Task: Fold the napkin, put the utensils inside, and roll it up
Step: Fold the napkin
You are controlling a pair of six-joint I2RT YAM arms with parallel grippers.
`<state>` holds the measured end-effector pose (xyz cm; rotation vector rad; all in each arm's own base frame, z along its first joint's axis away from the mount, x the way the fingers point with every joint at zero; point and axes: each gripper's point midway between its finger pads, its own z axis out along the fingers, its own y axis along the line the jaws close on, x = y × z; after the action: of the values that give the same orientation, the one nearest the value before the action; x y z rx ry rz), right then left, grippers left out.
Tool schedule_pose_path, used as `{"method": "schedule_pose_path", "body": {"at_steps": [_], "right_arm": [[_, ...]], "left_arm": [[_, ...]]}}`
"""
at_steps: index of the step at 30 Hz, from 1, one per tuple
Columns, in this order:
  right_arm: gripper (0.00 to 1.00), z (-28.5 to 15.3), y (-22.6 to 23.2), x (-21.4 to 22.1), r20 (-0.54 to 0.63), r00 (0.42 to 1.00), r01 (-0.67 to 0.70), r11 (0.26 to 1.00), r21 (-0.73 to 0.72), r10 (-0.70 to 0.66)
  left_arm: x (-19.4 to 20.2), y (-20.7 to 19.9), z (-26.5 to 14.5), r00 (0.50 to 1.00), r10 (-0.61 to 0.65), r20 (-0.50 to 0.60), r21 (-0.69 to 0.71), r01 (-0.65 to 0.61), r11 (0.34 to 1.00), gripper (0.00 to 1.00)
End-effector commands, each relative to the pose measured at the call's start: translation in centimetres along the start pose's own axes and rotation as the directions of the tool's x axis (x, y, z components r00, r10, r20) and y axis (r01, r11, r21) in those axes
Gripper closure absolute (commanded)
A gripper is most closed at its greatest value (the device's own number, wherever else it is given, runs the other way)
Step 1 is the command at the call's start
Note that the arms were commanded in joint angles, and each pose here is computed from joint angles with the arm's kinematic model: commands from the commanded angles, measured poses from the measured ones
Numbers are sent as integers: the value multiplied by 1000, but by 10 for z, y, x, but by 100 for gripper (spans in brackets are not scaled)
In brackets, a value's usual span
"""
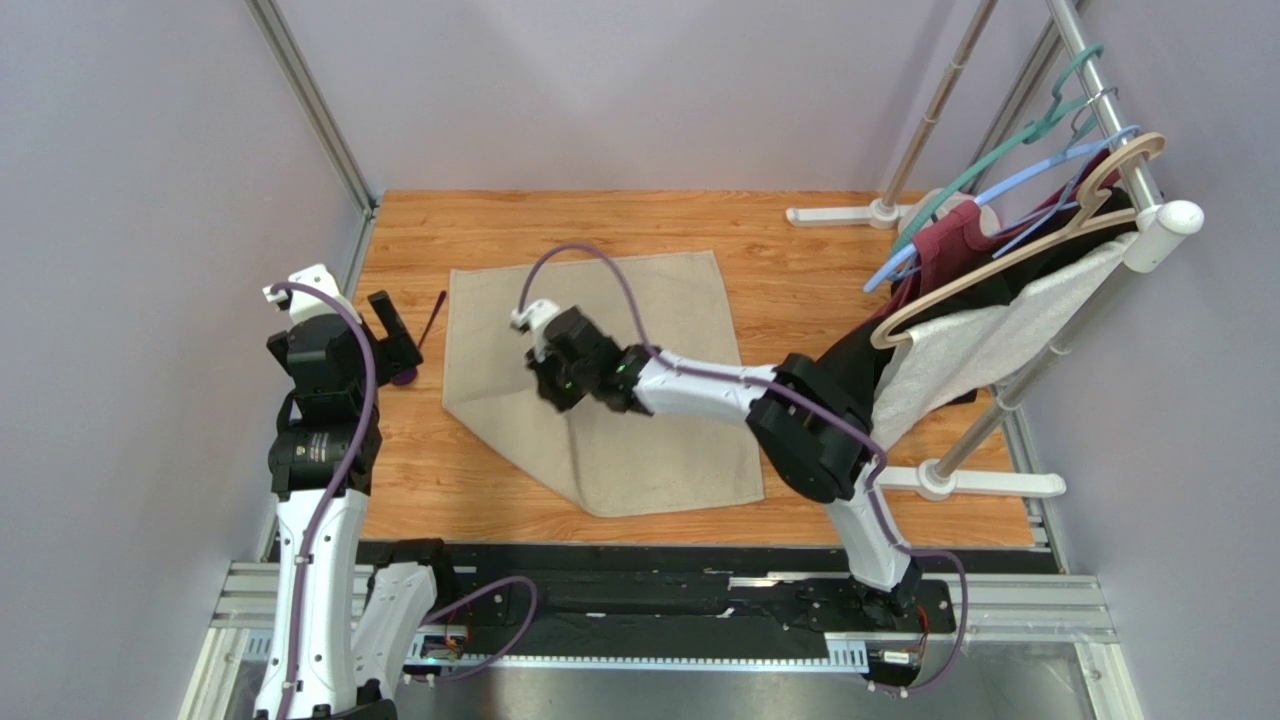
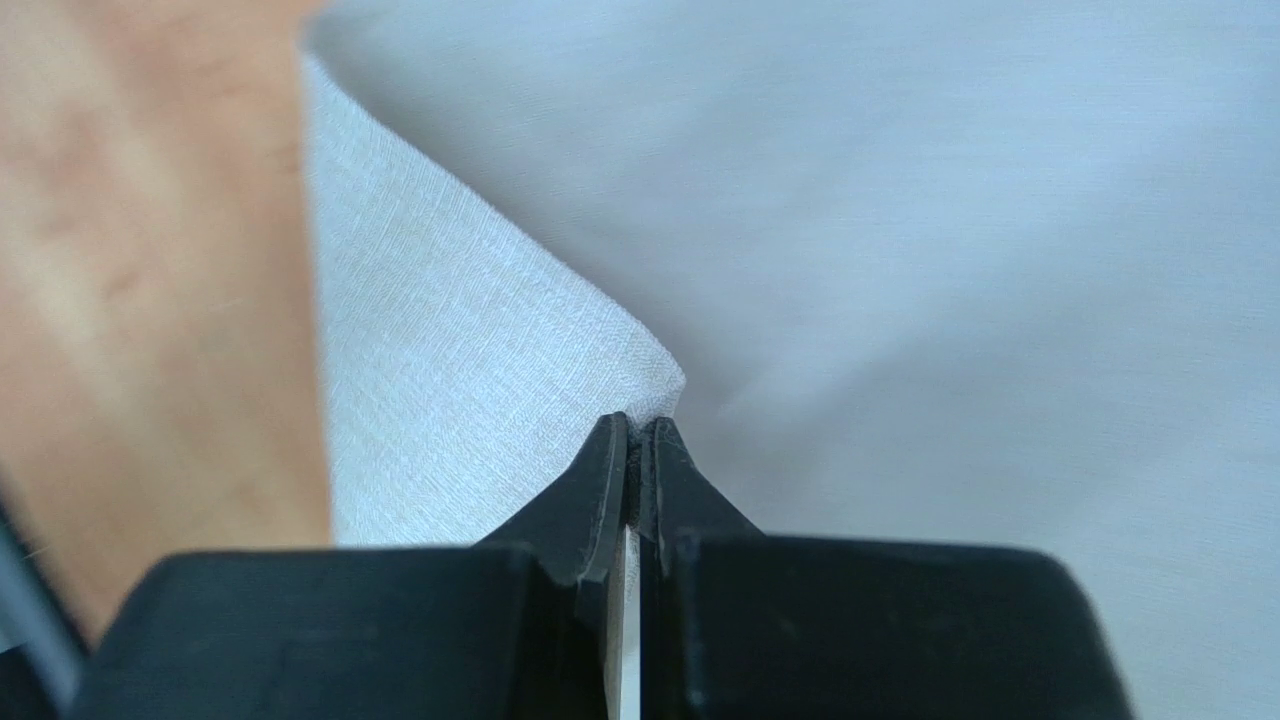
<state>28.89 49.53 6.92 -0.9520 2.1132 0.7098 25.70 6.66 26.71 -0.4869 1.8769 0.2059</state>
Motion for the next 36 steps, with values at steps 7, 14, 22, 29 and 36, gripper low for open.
{"method": "schedule_pose_path", "body": {"at_steps": [7,14,22,29,36], "right_arm": [[100,-43,-207,-29,-6,999,-43,923,383,49],[100,-44,-271,-32,-25,999,-21,865,502,39],[100,-55,-307,-32,-12,998,-44,813,581,63],[100,-67,-328,-39,12,998,-61,787,614,68],[100,-72,-360,-42,28,996,-78,749,658,79]], "left_arm": [[-12,3,0,1000,-1,24,-19,1,1000,1],[-10,-1,2,1000,3,11,-3,-3,1000,1],[-9,-2,3,1000,2,8,4,-2,1000,1],[-7,-5,4,1000,1,-2,16,-1,1000,1],[-6,-8,6,1000,0,-9,29,1,1000,1]]}}
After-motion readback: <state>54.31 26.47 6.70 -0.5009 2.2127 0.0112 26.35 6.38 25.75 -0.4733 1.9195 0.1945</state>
